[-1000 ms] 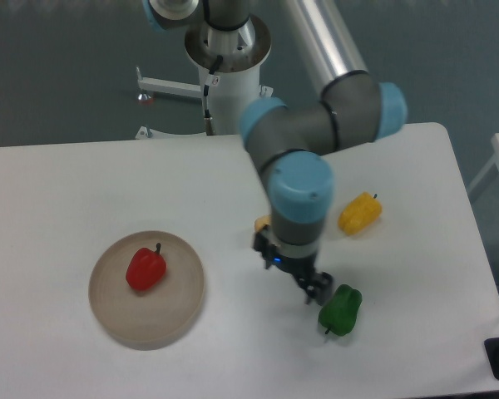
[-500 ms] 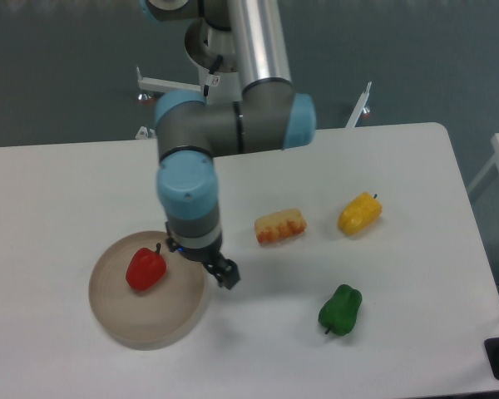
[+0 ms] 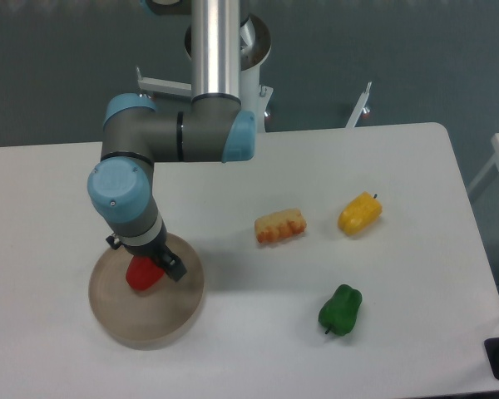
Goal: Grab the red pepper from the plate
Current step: 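Close the gripper around the red pepper on the plate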
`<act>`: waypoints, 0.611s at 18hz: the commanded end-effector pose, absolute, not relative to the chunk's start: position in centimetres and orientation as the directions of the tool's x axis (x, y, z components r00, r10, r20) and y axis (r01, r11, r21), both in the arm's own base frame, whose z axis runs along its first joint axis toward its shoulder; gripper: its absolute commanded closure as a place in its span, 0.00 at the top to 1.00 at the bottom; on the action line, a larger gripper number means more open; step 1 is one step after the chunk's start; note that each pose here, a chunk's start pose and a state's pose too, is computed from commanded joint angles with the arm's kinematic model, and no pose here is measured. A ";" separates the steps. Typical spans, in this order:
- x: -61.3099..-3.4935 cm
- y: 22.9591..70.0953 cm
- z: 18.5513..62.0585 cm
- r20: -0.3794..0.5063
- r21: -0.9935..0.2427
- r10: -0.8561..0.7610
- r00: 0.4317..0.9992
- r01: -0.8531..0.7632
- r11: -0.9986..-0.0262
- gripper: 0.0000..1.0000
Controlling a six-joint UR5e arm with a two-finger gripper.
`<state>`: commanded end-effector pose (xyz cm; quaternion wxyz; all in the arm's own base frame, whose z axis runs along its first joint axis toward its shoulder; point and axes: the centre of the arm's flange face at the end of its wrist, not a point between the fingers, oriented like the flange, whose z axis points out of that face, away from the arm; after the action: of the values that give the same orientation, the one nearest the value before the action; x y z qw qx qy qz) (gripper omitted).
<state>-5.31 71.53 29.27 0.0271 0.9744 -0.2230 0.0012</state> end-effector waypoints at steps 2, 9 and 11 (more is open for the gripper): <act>-4.9 71.2 28.4 0.023 0.062 -0.418 0.908 -0.418 -0.906 1.00; -4.4 71.3 27.0 0.034 0.076 -0.382 0.924 -0.383 -0.920 1.00; -4.5 71.5 26.7 0.028 0.071 -0.382 0.924 -0.383 -0.921 1.00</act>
<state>-4.49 71.52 26.67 0.0376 0.9800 -0.1953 0.0068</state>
